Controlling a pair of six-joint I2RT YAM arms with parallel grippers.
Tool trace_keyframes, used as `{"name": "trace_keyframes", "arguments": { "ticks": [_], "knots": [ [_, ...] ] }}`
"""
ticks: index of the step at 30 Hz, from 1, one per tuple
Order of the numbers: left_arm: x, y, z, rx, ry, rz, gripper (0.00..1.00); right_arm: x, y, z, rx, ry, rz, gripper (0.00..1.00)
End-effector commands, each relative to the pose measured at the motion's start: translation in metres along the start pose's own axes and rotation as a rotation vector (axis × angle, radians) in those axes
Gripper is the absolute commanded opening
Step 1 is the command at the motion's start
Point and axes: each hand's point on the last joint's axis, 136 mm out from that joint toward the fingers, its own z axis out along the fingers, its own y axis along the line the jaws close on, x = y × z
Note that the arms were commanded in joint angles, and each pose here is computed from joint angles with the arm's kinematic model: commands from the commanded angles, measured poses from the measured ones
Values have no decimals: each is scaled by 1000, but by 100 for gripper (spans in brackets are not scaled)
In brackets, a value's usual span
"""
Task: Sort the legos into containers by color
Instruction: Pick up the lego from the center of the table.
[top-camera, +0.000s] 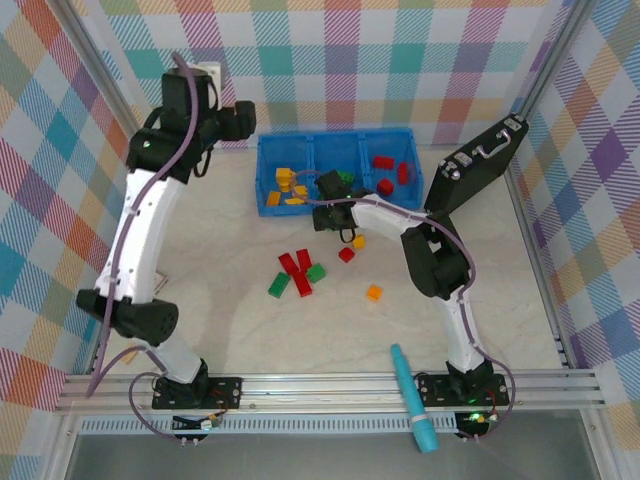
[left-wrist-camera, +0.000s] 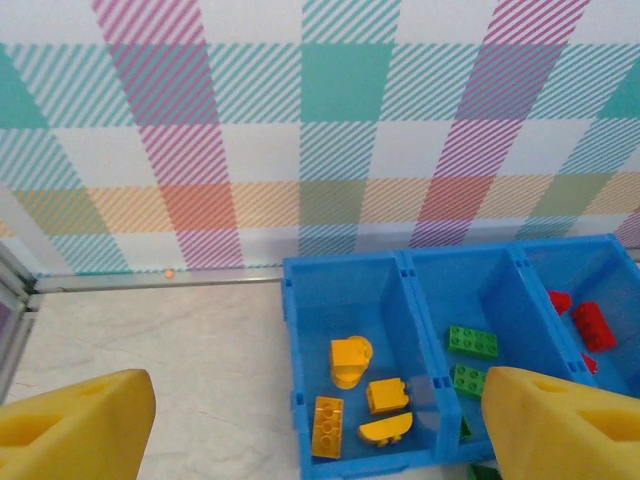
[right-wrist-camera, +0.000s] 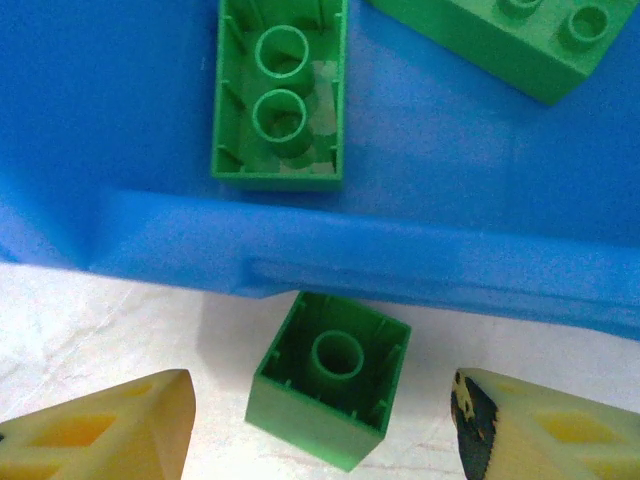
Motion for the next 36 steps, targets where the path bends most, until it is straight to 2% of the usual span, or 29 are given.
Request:
{"name": "trace_keyframes", "arguments": {
  "ticks": [1,7,11,18,21,24,28,32,36],
  "knots": [
    [-1,14,-22,-33,-20,29,85,-13,-2,-1,41,-26,18,69],
    [-9,26,-93,-24,-115,44,89,-12,-5,10,74,-7,14,67],
    [-15,33,-142,-17,-214,69,95,-8,-7,16,93,12,17,64],
    [-11,28,-201,56,-317,199,99,-1,-10,23,117,44,18,56],
    [-7,29,-216,64,-334,236,100,2,-13,25,129,58,17,52],
    [-3,30,-225,64,-342,265,100,7,-15,26,142,72,9,42],
    [2,36,-225,31,-335,285,100,13,-19,15,144,92,1,33],
    [10,41,-218,0,-315,301,100,13,-25,-19,141,92,-19,30],
    [22,41,-209,2,-284,318,100,-5,-27,-68,126,41,-68,29]
  ]
}}
